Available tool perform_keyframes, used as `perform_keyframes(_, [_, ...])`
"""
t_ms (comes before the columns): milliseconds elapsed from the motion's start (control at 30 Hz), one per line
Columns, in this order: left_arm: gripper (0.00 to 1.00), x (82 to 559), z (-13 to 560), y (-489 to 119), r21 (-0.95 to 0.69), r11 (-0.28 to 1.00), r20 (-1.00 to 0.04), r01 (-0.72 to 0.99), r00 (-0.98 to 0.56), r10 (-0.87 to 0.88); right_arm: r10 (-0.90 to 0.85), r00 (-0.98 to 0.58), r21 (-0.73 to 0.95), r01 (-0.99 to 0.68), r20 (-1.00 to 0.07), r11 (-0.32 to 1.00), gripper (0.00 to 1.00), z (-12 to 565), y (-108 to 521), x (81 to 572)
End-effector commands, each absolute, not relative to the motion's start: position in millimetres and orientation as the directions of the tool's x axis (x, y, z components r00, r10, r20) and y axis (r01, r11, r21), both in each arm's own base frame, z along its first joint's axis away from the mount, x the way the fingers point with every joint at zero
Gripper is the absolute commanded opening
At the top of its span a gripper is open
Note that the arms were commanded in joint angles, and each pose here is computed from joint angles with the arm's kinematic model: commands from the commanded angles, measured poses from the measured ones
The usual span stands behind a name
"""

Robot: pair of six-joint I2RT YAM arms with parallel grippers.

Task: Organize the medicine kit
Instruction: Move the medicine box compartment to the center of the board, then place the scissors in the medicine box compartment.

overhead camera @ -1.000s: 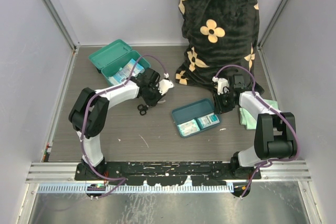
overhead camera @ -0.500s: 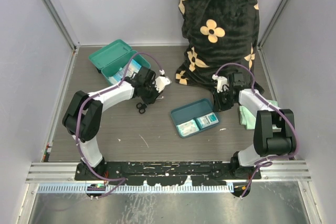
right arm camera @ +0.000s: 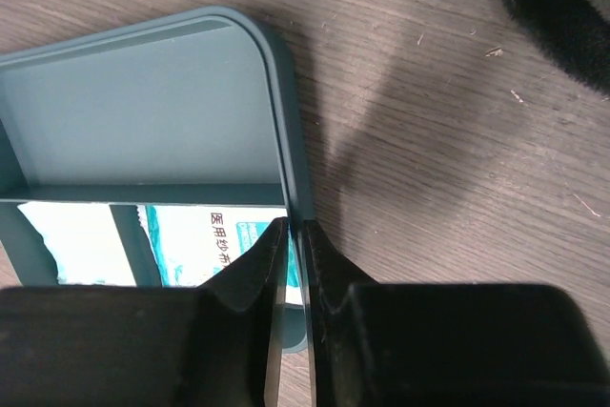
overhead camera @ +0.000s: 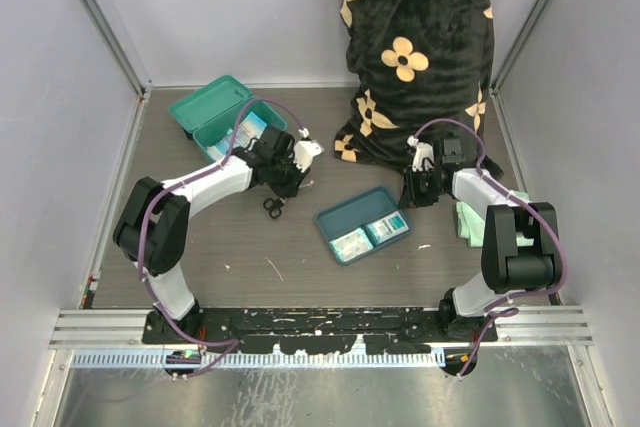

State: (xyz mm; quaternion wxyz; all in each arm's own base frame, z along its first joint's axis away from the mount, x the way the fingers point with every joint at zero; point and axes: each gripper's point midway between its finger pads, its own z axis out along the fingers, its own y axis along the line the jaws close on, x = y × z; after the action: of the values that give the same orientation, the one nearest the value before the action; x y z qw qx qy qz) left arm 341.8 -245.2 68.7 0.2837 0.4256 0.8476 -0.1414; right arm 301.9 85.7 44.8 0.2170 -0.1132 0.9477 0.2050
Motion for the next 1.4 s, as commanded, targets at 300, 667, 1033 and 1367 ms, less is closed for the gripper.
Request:
perform_keyframes(300, [0.02,347.1,129.8,-253.6,0.008,0.602,-0.687,0.799,-0.433,0.584,-0.165,-0.81,0.342,-0.41,-0.564,0.846,0.29,67.0,97.9,309.0])
perform_keyframes(667, [0.02,349.8,147.9,-253.0,0.035,0.6,-0.709,0.799,-0.403,0.579,-0.33,-0.8,0.284,-0.512,-0.501,0.81,0.29,47.3,91.9,293.7])
perform_keyframes(1033, [0.02,345.0,151.3,-263.7,0.021,0.602,-0.705,0.798,-0.415,0.575,-0.181,-0.851,0.278,-0.352,-0.493,0.894,0.13,47.8,91.5,309.5])
perform_keyframes(1367, [0.02,319.0,157.0,-320.9,-0.025,0.531,-0.694,0.847,-0.398,0.601,-0.095,-0.867,0.346,-0.293,-0.49,0.891,0.2,49.0,100.6,308.3])
